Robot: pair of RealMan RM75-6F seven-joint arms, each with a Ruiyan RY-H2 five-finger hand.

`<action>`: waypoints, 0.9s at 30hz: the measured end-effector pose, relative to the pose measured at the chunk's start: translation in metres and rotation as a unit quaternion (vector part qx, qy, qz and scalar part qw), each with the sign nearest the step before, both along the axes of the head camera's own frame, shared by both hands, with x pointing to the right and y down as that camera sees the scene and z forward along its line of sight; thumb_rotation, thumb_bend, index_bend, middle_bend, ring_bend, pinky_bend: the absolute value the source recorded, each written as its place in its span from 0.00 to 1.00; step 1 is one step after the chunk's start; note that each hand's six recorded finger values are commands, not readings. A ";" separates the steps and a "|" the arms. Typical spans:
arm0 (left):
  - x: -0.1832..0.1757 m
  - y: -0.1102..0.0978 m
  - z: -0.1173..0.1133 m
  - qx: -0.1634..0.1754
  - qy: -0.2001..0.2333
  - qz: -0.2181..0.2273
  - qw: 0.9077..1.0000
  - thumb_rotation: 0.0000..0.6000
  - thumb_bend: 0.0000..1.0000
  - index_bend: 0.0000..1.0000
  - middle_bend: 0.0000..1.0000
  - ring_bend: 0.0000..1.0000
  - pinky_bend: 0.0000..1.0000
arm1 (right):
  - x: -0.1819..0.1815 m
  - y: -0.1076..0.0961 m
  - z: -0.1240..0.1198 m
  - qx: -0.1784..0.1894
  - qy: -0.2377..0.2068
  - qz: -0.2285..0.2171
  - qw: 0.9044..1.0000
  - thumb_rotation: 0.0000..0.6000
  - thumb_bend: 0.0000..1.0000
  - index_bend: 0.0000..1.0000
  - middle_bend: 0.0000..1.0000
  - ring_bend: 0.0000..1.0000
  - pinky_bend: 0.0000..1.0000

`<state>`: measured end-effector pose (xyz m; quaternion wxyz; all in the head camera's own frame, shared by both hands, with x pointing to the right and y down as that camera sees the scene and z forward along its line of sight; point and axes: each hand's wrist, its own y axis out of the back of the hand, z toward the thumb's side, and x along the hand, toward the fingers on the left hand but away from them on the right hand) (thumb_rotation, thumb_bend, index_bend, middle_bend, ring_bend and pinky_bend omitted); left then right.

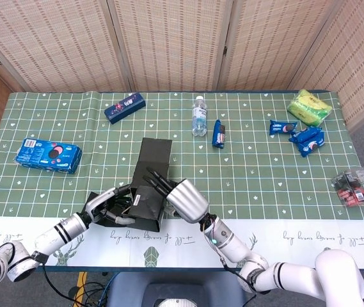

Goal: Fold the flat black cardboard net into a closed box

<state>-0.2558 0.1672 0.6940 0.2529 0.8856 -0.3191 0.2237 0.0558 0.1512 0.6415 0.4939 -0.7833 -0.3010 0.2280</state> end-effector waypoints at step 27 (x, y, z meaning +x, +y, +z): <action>0.015 0.040 0.042 0.076 -0.053 0.056 0.994 1.00 0.16 0.20 0.21 0.50 0.75 | -0.007 0.041 0.038 -0.001 0.071 -0.144 0.987 1.00 0.19 0.34 0.33 0.71 0.97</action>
